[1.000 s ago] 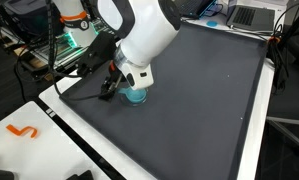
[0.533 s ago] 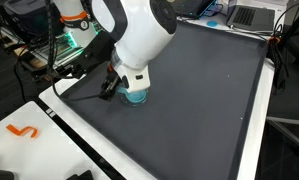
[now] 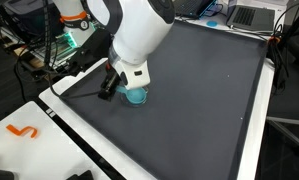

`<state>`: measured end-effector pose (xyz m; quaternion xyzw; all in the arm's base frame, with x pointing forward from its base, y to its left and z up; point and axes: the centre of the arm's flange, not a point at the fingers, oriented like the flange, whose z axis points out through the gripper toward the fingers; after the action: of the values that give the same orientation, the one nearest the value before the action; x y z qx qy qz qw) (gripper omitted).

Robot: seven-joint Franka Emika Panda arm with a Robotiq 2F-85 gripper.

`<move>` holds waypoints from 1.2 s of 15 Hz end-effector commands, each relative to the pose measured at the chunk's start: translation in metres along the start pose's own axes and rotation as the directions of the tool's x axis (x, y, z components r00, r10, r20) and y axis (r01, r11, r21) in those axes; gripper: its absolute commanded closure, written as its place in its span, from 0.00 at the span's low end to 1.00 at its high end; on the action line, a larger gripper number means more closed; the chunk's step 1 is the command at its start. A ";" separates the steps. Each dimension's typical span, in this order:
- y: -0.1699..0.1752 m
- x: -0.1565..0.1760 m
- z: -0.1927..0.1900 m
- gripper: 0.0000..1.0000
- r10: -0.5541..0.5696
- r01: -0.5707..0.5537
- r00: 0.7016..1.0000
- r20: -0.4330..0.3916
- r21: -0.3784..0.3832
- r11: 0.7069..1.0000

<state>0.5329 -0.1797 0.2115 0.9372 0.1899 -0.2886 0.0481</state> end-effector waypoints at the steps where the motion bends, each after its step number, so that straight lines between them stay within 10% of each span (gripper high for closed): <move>1: -0.002 -0.013 0.012 0.72 -0.005 0.004 0.999 -0.051 -0.023 1.000; 18: -0.021 -0.058 -0.033 0.72 0.013 -0.045 0.969 -0.248 -0.122 0.992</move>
<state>0.5143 -0.1796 0.2548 0.9607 0.2024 -0.1742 0.0754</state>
